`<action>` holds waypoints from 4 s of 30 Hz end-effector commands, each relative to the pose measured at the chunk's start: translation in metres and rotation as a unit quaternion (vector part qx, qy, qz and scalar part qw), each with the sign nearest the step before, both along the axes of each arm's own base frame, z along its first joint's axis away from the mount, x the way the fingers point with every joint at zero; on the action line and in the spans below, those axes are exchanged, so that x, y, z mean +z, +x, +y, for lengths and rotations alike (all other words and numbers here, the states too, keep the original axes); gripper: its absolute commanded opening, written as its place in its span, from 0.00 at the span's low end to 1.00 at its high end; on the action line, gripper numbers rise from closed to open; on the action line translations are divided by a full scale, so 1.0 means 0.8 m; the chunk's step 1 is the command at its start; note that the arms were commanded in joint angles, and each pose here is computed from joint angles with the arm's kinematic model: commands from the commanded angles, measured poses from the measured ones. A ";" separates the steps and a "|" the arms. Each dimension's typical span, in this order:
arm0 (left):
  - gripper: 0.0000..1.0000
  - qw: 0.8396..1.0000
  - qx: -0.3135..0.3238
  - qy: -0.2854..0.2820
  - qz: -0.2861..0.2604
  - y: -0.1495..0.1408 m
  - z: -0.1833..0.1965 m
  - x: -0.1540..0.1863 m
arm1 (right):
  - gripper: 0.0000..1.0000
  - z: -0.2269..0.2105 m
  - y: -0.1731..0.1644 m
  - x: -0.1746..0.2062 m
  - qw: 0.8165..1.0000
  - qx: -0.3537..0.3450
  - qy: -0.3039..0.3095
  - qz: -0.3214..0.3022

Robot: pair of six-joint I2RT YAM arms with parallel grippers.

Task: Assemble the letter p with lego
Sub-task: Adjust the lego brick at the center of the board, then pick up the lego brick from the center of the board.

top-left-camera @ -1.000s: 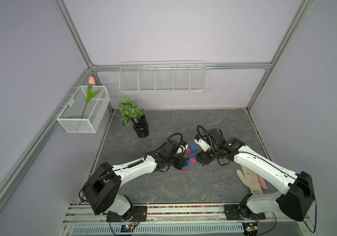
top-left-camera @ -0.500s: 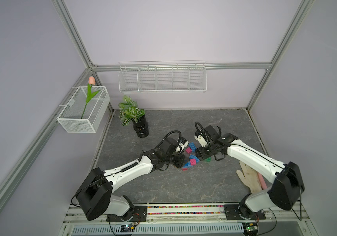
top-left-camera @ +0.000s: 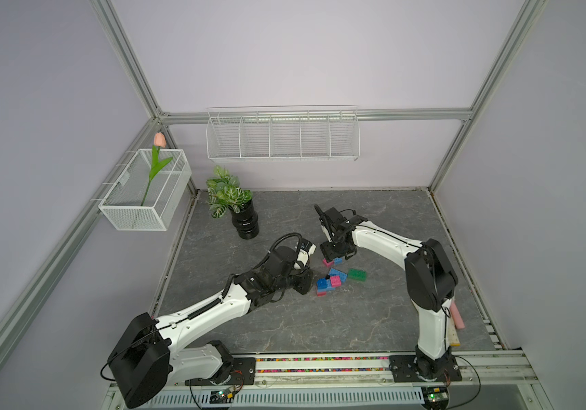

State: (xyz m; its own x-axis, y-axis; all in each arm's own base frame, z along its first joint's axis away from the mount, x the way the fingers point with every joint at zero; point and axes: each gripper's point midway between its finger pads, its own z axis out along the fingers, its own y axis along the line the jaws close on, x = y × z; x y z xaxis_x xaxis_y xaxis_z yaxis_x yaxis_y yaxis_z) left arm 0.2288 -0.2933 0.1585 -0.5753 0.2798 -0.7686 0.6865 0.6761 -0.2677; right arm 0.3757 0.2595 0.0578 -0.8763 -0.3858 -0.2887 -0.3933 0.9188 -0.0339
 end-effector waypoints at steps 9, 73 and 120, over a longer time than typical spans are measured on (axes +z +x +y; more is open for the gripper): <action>0.46 0.999 0.029 0.018 -0.011 0.015 0.013 -0.009 | 0.67 -0.015 0.046 -0.032 0.999 -0.048 -0.025 0.004; 0.53 0.999 0.023 0.022 0.010 0.018 0.003 -0.032 | 0.44 -0.045 -0.001 -0.040 0.997 -0.065 -0.009 0.031; 0.71 0.962 -0.147 -0.039 -0.228 -0.019 -0.024 -0.045 | 0.26 -0.126 -0.075 0.149 0.977 -0.081 0.149 -0.131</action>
